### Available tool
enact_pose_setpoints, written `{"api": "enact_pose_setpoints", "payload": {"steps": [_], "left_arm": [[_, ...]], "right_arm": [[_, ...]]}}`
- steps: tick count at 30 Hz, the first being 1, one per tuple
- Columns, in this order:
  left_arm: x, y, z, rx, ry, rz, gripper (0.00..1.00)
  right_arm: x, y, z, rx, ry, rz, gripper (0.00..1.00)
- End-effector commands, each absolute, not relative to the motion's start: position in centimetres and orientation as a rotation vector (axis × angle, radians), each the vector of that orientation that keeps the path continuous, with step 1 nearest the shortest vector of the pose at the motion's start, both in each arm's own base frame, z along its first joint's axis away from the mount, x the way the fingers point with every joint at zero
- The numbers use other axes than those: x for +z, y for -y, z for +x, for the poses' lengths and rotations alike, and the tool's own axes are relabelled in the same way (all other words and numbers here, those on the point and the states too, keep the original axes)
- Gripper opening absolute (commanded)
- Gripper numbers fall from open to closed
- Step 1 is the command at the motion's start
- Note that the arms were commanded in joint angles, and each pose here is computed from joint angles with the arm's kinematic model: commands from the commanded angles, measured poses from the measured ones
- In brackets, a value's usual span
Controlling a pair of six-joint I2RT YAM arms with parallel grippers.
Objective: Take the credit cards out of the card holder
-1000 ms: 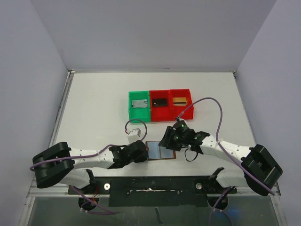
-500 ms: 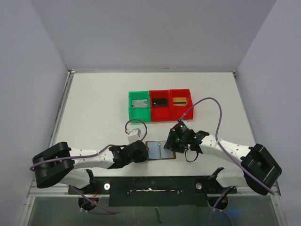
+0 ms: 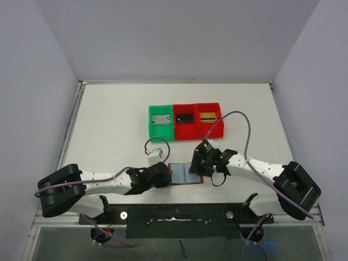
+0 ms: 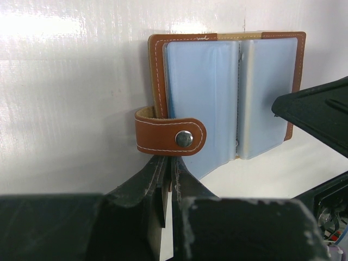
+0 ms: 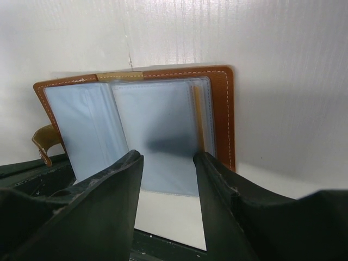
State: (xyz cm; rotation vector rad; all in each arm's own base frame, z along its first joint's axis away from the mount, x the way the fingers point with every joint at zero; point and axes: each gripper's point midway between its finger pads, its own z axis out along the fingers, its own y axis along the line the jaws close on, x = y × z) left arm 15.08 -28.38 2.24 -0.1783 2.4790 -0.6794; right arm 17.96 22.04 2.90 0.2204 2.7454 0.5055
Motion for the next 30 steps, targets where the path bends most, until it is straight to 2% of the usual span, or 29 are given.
{"api": "enact_pose_setpoints", "payload": {"steps": [1,8,17,30], "left_arm": [[3.6,29.7,15.6,-0.739,-2.443,-0.172,0.0],[3.6,29.8,15.6,-0.739,-2.445,-0.17,0.0],[3.4,29.7,15.5,-0.738,-2.447,-0.168,0.0],[3.5,29.4,15.4,-0.736,-2.451,-0.181,0.0]], "right_arm": [[3.8,-23.3,18.7,0.556,-2.716,0.172,0.45],[5.8,-27.5,18.6,0.905,-2.632,0.123,0.46],[7.0,-28.7,19.1,1.014,-2.586,0.107,0.46],[8.5,-33.4,18.9,1.365,-2.533,-0.005,0.46]]}}
